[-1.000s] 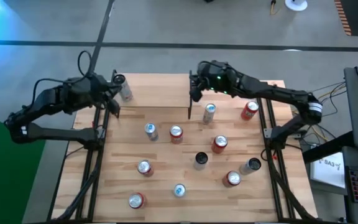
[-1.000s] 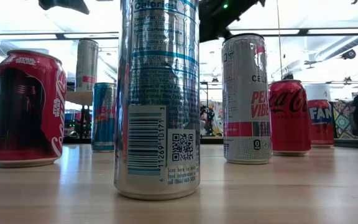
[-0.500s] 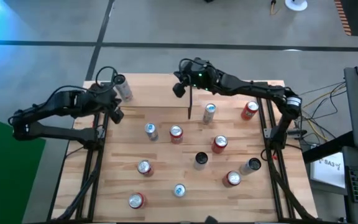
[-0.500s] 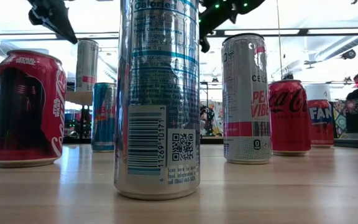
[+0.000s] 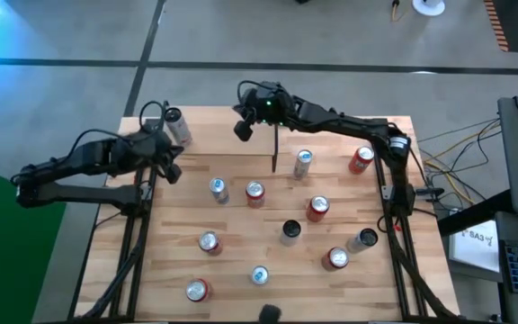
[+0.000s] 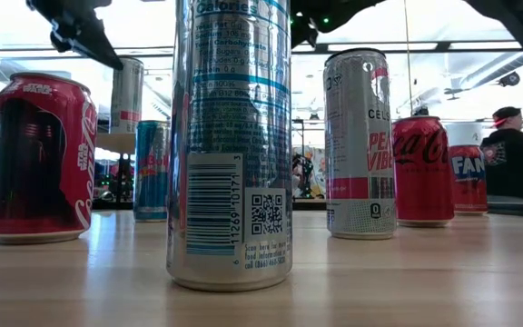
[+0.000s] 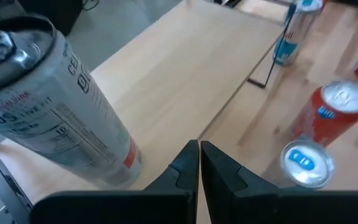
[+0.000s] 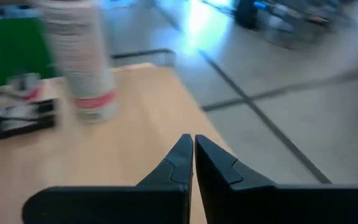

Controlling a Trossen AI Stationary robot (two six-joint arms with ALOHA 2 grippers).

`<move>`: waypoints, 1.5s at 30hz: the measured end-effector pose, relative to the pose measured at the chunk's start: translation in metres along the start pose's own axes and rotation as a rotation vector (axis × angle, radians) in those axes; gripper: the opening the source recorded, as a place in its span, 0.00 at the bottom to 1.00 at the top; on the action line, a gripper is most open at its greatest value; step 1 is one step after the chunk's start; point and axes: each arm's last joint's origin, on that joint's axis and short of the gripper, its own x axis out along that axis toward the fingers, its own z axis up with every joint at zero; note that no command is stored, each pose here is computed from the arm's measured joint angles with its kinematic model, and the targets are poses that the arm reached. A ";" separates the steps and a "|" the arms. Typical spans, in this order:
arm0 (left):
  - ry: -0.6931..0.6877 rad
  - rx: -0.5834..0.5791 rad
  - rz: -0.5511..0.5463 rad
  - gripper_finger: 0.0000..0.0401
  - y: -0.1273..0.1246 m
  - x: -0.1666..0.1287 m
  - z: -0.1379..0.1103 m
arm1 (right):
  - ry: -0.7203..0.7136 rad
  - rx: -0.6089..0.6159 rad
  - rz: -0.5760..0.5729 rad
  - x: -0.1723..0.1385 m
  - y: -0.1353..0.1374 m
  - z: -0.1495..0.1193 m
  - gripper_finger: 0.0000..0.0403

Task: Place canned beverage on shelf
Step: Put the white pink soda can on the shelf

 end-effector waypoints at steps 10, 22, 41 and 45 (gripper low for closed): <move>-0.103 0.004 0.005 0.00 0.005 0.001 -0.023 | -0.055 -0.066 0.093 0.037 0.004 0.003 0.02; -0.233 -0.021 0.073 0.00 0.007 0.007 -0.035 | -0.111 -0.080 0.092 0.066 0.004 0.007 0.02; -0.306 -0.034 0.179 0.00 0.009 0.012 -0.039 | -0.291 -0.017 0.157 0.093 0.012 0.003 0.02; -0.301 -0.037 0.178 0.00 0.008 0.014 -0.040 | -0.331 -0.015 0.171 0.096 0.012 0.002 0.02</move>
